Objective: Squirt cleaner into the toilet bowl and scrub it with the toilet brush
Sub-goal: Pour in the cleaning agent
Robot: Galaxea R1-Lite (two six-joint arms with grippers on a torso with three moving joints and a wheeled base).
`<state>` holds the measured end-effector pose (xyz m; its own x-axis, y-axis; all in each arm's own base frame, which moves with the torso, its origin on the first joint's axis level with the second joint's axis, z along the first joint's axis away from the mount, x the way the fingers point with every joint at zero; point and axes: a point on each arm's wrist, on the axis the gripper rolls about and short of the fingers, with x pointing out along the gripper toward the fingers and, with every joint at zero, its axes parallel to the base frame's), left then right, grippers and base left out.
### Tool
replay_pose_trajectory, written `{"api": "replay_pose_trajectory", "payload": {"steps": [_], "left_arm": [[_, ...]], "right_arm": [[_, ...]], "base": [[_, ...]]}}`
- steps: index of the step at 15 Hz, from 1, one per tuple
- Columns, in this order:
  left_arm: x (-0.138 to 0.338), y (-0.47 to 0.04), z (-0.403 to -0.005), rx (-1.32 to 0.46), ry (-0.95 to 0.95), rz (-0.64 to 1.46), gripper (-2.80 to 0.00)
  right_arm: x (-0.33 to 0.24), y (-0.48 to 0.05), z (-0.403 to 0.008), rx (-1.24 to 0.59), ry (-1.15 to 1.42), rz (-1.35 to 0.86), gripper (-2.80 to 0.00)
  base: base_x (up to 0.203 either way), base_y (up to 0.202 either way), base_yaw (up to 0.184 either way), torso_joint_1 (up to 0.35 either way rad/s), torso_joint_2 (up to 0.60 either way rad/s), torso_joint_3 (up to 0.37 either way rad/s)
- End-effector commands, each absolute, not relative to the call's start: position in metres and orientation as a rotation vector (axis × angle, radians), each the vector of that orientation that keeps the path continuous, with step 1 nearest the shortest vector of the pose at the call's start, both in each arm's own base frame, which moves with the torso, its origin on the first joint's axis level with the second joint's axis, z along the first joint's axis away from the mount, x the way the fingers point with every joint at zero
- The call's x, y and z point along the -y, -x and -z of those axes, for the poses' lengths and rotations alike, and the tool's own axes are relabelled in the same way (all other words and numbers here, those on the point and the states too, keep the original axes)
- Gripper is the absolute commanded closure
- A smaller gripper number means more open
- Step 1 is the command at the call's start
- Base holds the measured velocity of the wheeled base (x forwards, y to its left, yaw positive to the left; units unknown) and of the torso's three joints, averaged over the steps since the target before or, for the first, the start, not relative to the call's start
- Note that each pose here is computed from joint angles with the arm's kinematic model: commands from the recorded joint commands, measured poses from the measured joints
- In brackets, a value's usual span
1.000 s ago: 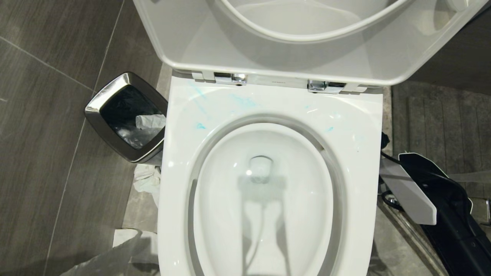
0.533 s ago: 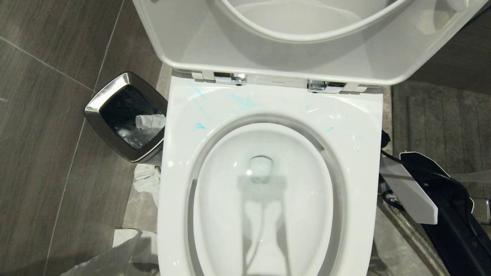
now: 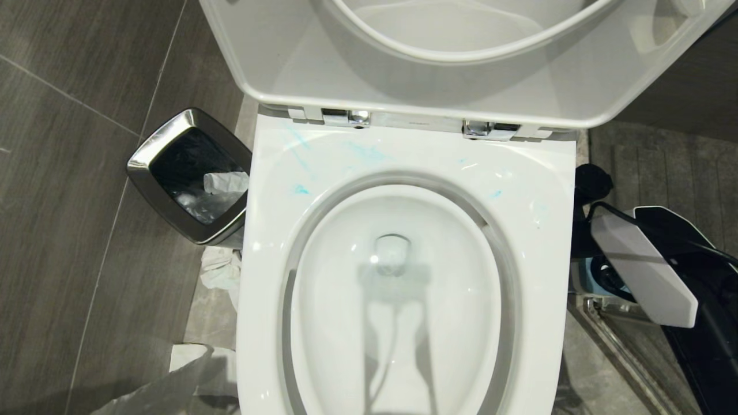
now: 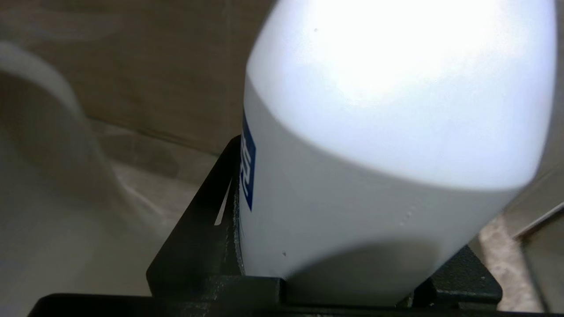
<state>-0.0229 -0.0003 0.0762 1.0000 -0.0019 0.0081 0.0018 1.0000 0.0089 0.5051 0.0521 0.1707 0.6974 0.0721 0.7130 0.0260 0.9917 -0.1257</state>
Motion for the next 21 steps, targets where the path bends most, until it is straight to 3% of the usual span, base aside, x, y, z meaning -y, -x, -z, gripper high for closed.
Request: {"api": "replay_pose_trajectory", "payload": {"steps": [1, 13, 21], "left_arm": [[0.000, 0.022, -0.075, 0.002, -0.009, 0.002, 0.00], [0.000, 0.022, -0.075, 0.002, -0.009, 0.002, 0.00], [0.000, 0.022, -0.075, 0.003, -0.009, 0.002, 0.00]], "right_arm": [[-0.050, -0.490, -0.201, 0.842, 0.128, -0.014, 0.00], [-0.033, -0.368, -0.300, 0.833, 0.137, 0.123, 0.00], [-0.017, -0.283, -0.321, 0.813, 0.119, 0.207, 0.00]], "base": [[0.000, 0.000, 0.000, 0.000, 0.00, 0.000], [0.000, 0.000, 0.000, 0.000, 0.00, 0.000], [0.000, 0.000, 0.000, 0.000, 0.00, 0.000]]}}
